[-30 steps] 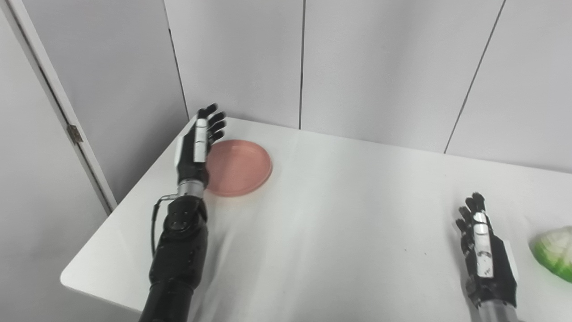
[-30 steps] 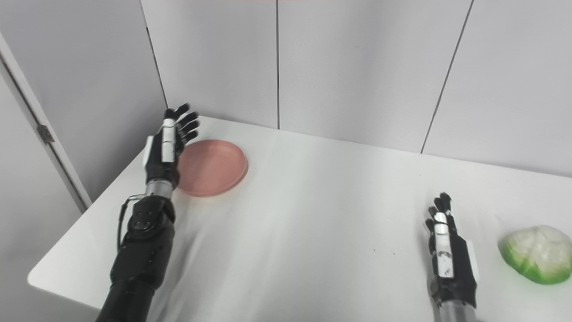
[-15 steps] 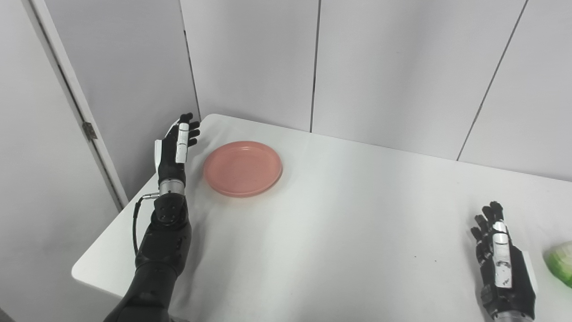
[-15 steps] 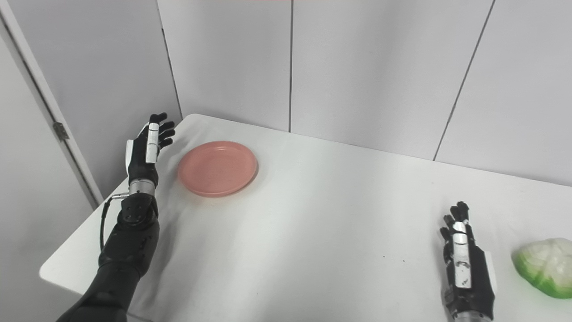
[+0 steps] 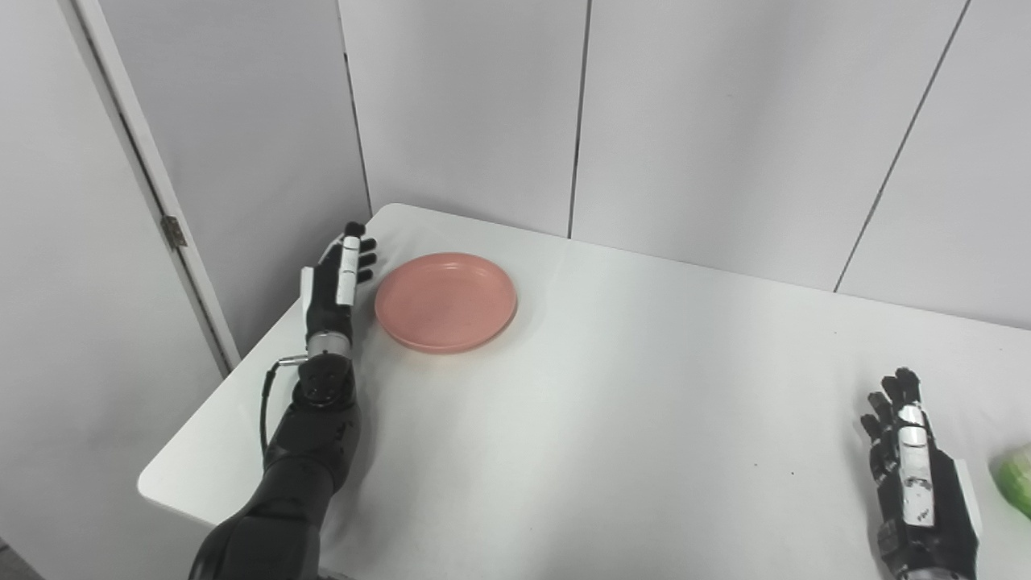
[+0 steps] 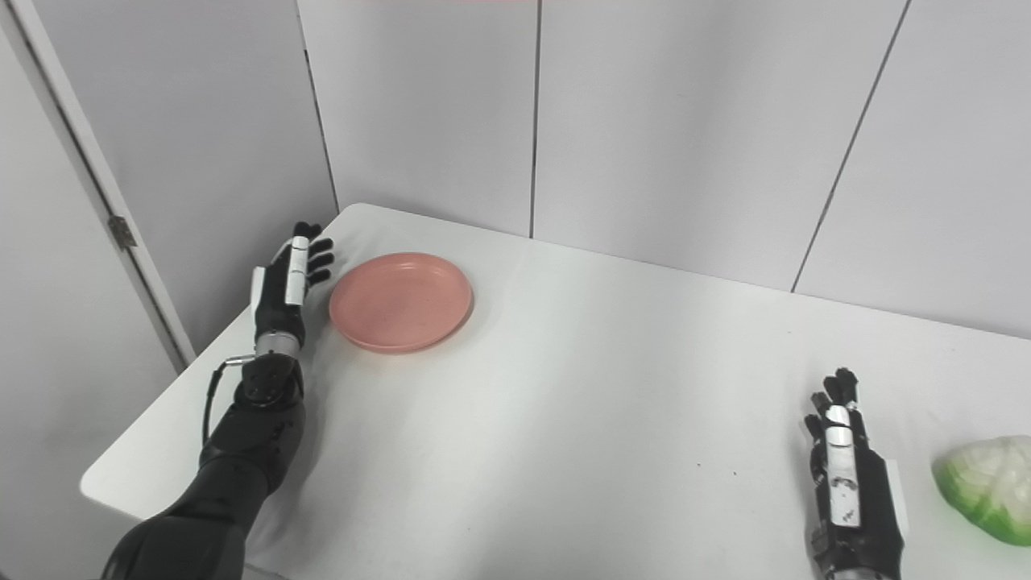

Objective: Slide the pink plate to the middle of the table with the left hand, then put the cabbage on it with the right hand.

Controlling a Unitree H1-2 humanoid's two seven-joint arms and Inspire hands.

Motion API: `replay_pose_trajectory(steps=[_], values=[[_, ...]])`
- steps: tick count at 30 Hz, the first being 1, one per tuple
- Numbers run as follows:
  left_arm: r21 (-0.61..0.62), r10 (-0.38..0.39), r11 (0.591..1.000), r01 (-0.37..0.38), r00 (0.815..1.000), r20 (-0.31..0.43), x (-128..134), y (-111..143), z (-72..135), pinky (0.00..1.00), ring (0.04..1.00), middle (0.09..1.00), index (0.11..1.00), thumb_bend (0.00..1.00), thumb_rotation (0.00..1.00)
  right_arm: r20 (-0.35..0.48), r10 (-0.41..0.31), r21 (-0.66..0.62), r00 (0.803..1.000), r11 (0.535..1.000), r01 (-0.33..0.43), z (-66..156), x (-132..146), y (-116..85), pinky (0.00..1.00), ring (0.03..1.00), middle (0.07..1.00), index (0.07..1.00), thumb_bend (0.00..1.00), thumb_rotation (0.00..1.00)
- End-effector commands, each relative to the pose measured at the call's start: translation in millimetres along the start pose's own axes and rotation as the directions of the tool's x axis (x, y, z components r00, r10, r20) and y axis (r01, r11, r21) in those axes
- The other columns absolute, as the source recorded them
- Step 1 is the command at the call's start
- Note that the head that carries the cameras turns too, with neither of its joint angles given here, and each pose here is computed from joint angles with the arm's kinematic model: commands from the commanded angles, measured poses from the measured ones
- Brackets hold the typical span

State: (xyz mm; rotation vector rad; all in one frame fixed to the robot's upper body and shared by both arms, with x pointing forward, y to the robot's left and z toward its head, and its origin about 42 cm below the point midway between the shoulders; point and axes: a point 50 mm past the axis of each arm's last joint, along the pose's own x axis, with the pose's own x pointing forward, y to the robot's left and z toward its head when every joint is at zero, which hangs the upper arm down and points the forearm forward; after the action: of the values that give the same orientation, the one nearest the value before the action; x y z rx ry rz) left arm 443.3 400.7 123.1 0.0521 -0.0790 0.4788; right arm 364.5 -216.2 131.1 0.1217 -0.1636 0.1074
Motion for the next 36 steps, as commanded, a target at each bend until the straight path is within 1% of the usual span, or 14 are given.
replay_pose_trajectory(steps=[1,5,6,8,9,14,15,19,22,25,27,30,32,36], values=[[-0.027,-0.051,0.998,0.053,0.996,0.075,16.6,-14.4,23.4,0.84,0.846,0.837,0.830,0.75,1.00,0.016,-0.008,-0.009,1.000,1.000,0.008,-2.4,-7.3,-4.4,1.00,1.000,1.000,1.000,0.67,0.93],[-0.004,-0.099,0.995,0.099,0.994,0.053,15.5,-25.0,17.0,0.88,0.851,0.844,0.839,0.76,1.00,0.020,-0.005,-0.011,1.000,1.000,0.006,-1.6,-8.6,-3.8,1.00,1.000,1.000,1.000,0.65,0.93],[-0.026,-0.107,0.994,0.108,0.993,0.052,14.7,-28.7,15.9,0.88,0.852,0.845,0.840,0.76,1.00,0.019,-0.002,-0.009,1.000,1.000,0.002,-1.1,-8.9,-3.5,1.00,1.000,1.000,1.000,0.65,0.93],[-0.052,-0.118,0.991,0.121,0.992,0.047,13.8,-34.6,14.3,0.85,0.842,0.837,0.833,0.75,1.00,0.014,0.002,-0.008,1.000,1.000,-0.002,-0.1,-9.5,-2.9,1.00,1.000,1.000,1.000,0.64,0.94],[-0.066,-0.127,0.989,0.129,0.991,0.042,13.1,-38.5,13.4,0.85,0.846,0.834,0.831,0.75,1.00,0.013,0.003,-0.010,1.000,1.000,-0.003,0.4,-9.8,-2.6,1.00,1.000,1.000,1.000,0.64,0.94],[-0.088,-0.169,0.981,0.171,0.985,0.031,9.9,-52.9,11.6,0.90,0.868,0.839,0.835,0.80,1.00,0.013,0.005,-0.018,1.000,1.000,-0.005,-0.1,-9.4,-1.3,1.00,1.000,1.000,1.000,0.64,0.94],[-0.110,-0.177,0.978,0.180,0.984,0.034,8.9,-56.6,12.3,0.91,0.870,0.838,0.833,0.81,1.00,0.014,0.003,-0.018,1.000,1.000,-0.003,-0.5,-9.0,-1.0,1.00,1.000,1.000,1.000,0.64,0.94],[-0.175,-0.206,0.962,0.210,0.978,0.043,5.0,-69.1,15.5,0.86,0.840,0.817,0.802,0.86,1.00,0.016,0.000,-0.025,1.000,1.000,0.000,-1.4,-8.3,0.5,1.00,1.000,1.000,1.000,0.64,0.94],[-0.249,-0.240,0.937,0.246,0.969,0.055,-1.9,-83.1,19.9,0.87,0.836,0.808,0.793,0.86,1.00,0.015,0.002,-0.032,1.000,0.999,-0.001,-0.4,-8.9,2.6,1.00,1.000,1.000,1.000,0.64,0.94],[-0.291,-0.295,0.909,0.299,0.954,0.056,-9.7,-95.3,24.3,0.86,0.836,0.811,0.800,0.84,1.00,0.012,0.004,-0.024,1.000,1.000,-0.004,-1.2,-8.2,4.1,1.00,1.000,1.000,1.000,0.66,0.94],[-0.310,-0.317,0.895,0.320,0.947,0.063,-14.3,-101.4,27.3,0.84,0.822,0.806,0.792,0.82,1.00,0.013,0.001,-0.018,1.000,1.000,-0.001,-1.5,-8.1,5.2,1.00,1.000,1.000,1.000,0.67,0.92],[-0.328,-0.359,0.873,0.361,0.931,0.071,-25.3,-118.4,33.2,0.83,0.813,0.798,0.782,0.82,1.00,0.012,0.003,-0.020,1.000,1.000,-0.003,-3.0,-6.8,6.3,1.00,1.000,1.000,1.000,0.69,0.91],[-0.325,-0.396,0.857,0.400,0.915,0.083,-33.1,-130.3,35.6,0.83,0.817,0.799,0.781,0.81,1.00,0.016,0.008,-0.036,1.000,0.999,-0.007,-2.6,-6.0,7.9,1.00,1.000,1.000,1.000,0.68,0.93],[-0.311,-0.475,0.819,0.483,0.874,0.105,-47.9,-147.2,34.7,0.84,0.837,0.821,0.802,0.79,1.00,0.025,0.000,-0.042,1.000,0.999,0.001,-2.2,-6.1,13.2,1.00,1.000,1.000,1.000,0.65,0.94]])
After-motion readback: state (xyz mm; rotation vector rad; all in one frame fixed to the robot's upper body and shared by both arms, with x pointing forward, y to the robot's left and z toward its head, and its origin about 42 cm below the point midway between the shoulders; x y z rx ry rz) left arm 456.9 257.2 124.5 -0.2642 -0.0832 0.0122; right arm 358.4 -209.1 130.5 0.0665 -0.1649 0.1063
